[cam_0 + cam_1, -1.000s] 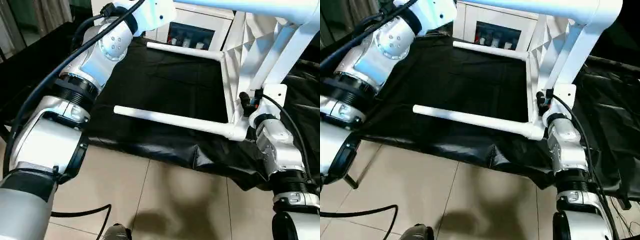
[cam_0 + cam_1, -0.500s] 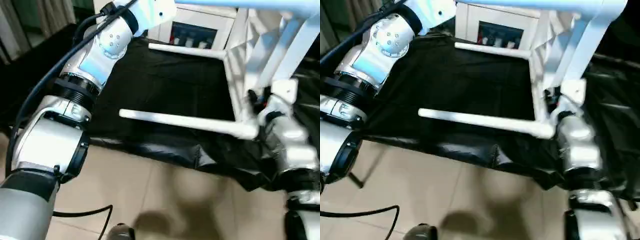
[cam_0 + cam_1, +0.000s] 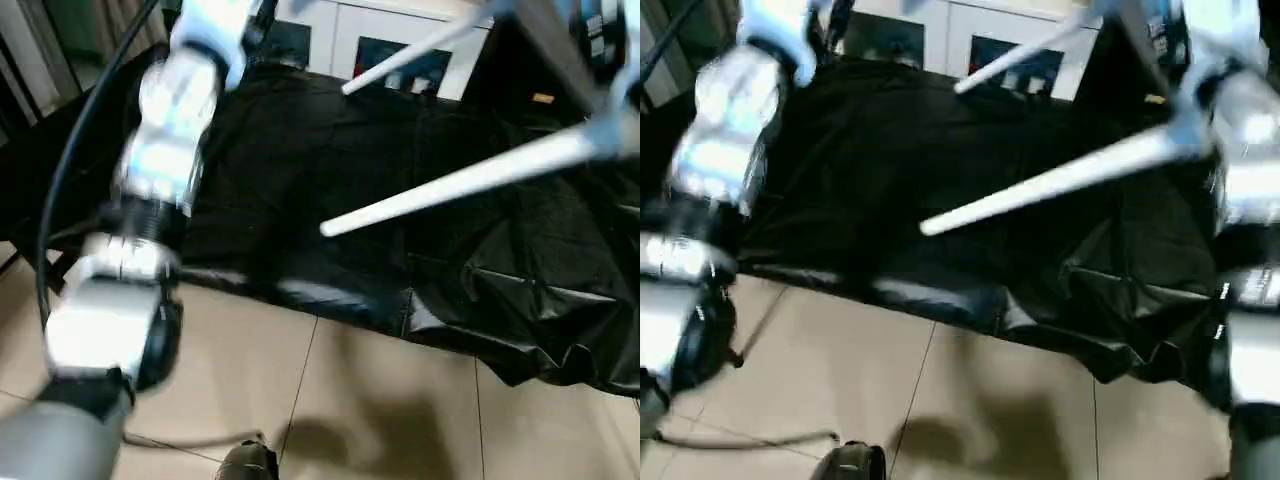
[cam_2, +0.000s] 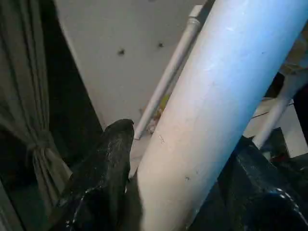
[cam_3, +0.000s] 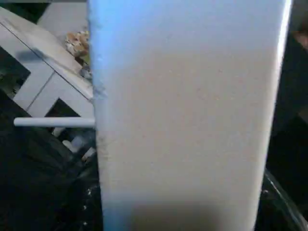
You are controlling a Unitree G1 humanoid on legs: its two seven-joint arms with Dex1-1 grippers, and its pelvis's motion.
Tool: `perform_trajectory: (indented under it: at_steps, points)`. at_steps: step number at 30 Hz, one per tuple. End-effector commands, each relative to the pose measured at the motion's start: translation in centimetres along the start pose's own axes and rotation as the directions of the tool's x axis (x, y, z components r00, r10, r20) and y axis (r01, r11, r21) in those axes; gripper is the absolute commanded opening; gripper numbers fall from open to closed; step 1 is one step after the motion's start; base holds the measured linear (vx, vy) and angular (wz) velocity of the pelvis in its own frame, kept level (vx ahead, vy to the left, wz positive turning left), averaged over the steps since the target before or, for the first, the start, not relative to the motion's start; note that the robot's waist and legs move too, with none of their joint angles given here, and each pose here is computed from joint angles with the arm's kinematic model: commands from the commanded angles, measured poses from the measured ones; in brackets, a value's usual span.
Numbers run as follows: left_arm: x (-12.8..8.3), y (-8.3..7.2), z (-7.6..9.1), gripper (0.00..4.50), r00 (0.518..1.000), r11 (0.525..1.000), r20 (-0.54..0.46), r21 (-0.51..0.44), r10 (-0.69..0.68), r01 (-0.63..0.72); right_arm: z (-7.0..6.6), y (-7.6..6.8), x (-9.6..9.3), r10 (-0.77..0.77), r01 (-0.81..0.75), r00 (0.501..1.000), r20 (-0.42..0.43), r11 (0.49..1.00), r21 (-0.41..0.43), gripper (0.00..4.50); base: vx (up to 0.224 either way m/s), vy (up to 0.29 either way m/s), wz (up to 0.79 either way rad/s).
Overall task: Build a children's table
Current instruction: Flip table
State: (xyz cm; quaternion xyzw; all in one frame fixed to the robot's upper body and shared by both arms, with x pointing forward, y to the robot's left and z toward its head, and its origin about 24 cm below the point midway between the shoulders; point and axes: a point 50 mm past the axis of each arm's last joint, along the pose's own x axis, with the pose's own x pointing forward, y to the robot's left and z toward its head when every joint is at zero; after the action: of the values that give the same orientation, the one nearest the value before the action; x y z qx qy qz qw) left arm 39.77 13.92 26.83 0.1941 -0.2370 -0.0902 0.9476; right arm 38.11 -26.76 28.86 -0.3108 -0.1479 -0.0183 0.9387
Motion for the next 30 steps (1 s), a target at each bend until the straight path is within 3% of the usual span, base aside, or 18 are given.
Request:
perform_trajectory:
  at_steps: [1, 3, 4, 5, 8, 13, 15, 20, 24, 30]
  points:
    - [-1.0, -3.1, -2.0, 2.42, 0.994, 0.976, -0.067, -0.206, -0.084, 0.068, 4.0, -2.3, 0.6, -0.09, 0.09, 0.983, 0.16, 0.996, 0.006, 1.89, 0.0, 0.0, 0.0]
    - [-1.4, -3.4, -2.4, 2.42, 0.992, 0.971, -0.084, -0.228, -0.091, 0.069, 4.5, -2.3, 0.9, -0.081, 0.083, 0.982, 0.172, 0.997, -0.003, 1.89, 0.0, 0.0, 0.0]
    - [-2.3, -4.1, -3.2, 2.42, 0.987, 0.959, -0.115, -0.273, -0.113, 0.078, 5.6, -2.4, 1.4, -0.056, 0.064, 0.979, 0.194, 0.997, -0.036, 1.89, 0.0, 0.0, 0.0]
    - [-2.5, -4.2, -3.4, 2.4, 0.985, 0.955, -0.122, -0.287, -0.118, 0.079, 5.9, -2.3, 1.6, -0.04, 0.051, 0.979, 0.199, 0.997, -0.05, 2.44, 0.0, 0.0, 0.0]
    - [-3.5, -4.7, -3.9, 2.38, 0.98, 0.936, -0.142, -0.343, -0.137, 0.082, 7.4, -2.0, 2.2, 0.026, -0.002, 0.975, 0.221, 0.994, -0.111, 2.58, 0.0, 0.0, 0.0]
    - [-4.4, -4.7, -4.2, 2.2, 0.977, 0.925, -0.159, -0.373, -0.143, 0.074, 9.5, -2.5, 2.8, 0.049, -0.012, 0.964, 0.261, 0.99, -0.141, 3.08, 0.0, 0.0, 0.0]
    - [-4.6, -4.9, -4.2, 2.04, 0.975, 0.922, -0.164, -0.379, -0.15, 0.079, 9.9, -2.5, 2.9, 0.048, -0.007, 0.963, 0.265, 0.988, -0.153, 3.4, 0.0, 0.0, 0.0]
    - [-5.1, -5.5, -4.2, 1.92, 0.968, 0.917, -0.173, -0.384, -0.182, 0.103, 10.2, -2.2, 3.2, 0.072, -0.027, 0.959, 0.273, 0.986, -0.166, 3.68, 0.0, 0.0, 0.0]
    - [-5.4, -6.0, -4.5, 1.76, 0.962, 0.91, -0.176, -0.396, -0.207, 0.123, 10.2, -1.2, 3.3, 0.142, -0.085, 0.947, 0.288, 0.976, -0.202, 3.98, 0.0, 0.0, 0.0]
    - [-6.0, -5.9, -5.7, 1.64, 0.948, 0.931, -0.215, -0.33, -0.237, 0.158, 10.3, -0.1, 3.2, 0.229, -0.153, 0.924, 0.307, 0.955, -0.255, 4.43, 0.0, 0.0, 0.0]
